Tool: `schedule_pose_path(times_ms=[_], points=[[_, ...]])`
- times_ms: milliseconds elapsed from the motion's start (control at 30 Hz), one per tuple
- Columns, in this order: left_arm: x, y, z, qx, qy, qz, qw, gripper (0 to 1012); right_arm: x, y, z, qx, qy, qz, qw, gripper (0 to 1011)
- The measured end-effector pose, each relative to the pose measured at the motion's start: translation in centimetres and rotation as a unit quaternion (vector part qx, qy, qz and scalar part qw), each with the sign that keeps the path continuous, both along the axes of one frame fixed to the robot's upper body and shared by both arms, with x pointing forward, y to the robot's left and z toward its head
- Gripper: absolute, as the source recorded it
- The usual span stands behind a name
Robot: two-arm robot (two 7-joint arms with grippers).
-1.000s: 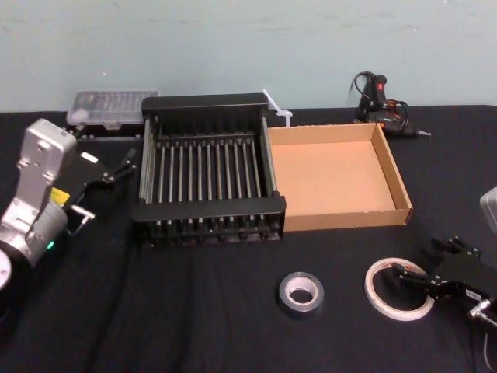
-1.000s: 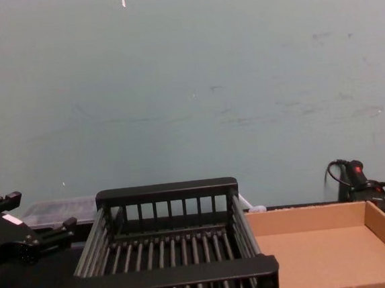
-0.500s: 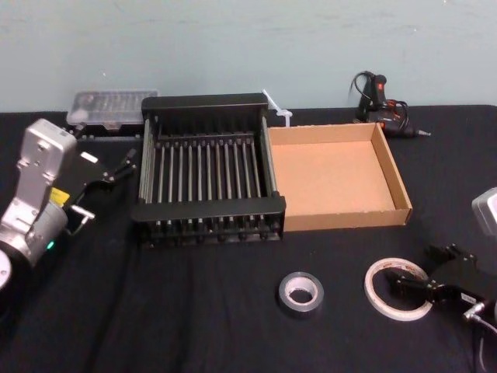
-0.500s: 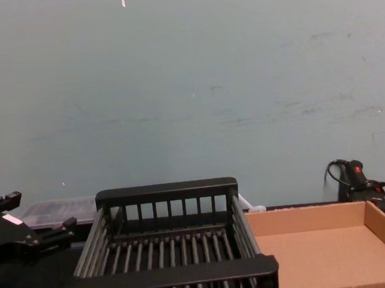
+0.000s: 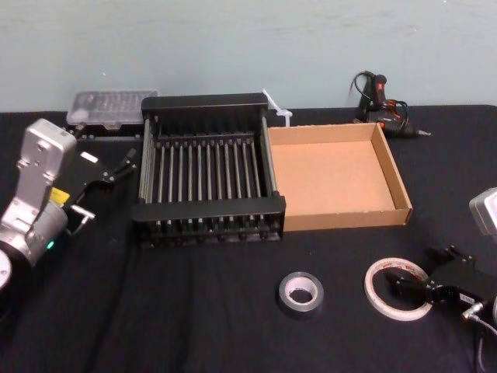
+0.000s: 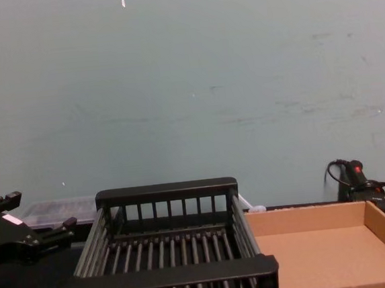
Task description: Pick up the white tape and place it into the black box , Pick up the silver tape and place it into the brown box.
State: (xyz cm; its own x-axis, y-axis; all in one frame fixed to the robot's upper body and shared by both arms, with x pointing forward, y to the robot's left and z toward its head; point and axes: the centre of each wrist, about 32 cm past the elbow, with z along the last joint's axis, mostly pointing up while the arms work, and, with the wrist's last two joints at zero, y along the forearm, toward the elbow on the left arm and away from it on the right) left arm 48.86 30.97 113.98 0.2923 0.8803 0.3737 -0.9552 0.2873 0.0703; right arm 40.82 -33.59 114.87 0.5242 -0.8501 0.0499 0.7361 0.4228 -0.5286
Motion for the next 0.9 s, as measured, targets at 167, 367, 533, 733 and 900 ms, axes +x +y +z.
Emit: schedule_pose_path(times_ms=[167, 367, 533, 733, 900], points=[[0.00, 0.00, 0.00, 0.000, 0.000, 0.000, 1.0000, 1001, 0.05, 0.00, -0.04, -0.001, 0.000, -0.001, 1.0000, 1000], [0.00, 0.00, 0.00, 0.000, 0.000, 0.000, 1.0000, 1001, 0.07, -0.01, -0.02, -0.002, -0.001, 0.000, 1.0000, 1000], [0.00, 0.00, 0.00, 0.000, 0.000, 0.000, 1.0000, 1001, 0.05, -0.01, -0.03, -0.002, 0.000, 0.000, 1.0000, 1000], [0.00, 0.00, 0.00, 0.000, 0.000, 0.000, 1.0000, 1001, 0.05, -0.01, -0.04, -0.002, 0.000, 0.000, 1.0000, 1000], [0.00, 0.00, 0.00, 0.000, 0.000, 0.000, 1.0000, 1001, 0.04, 0.00, -0.03, -0.002, 0.000, 0.000, 1.0000, 979]])
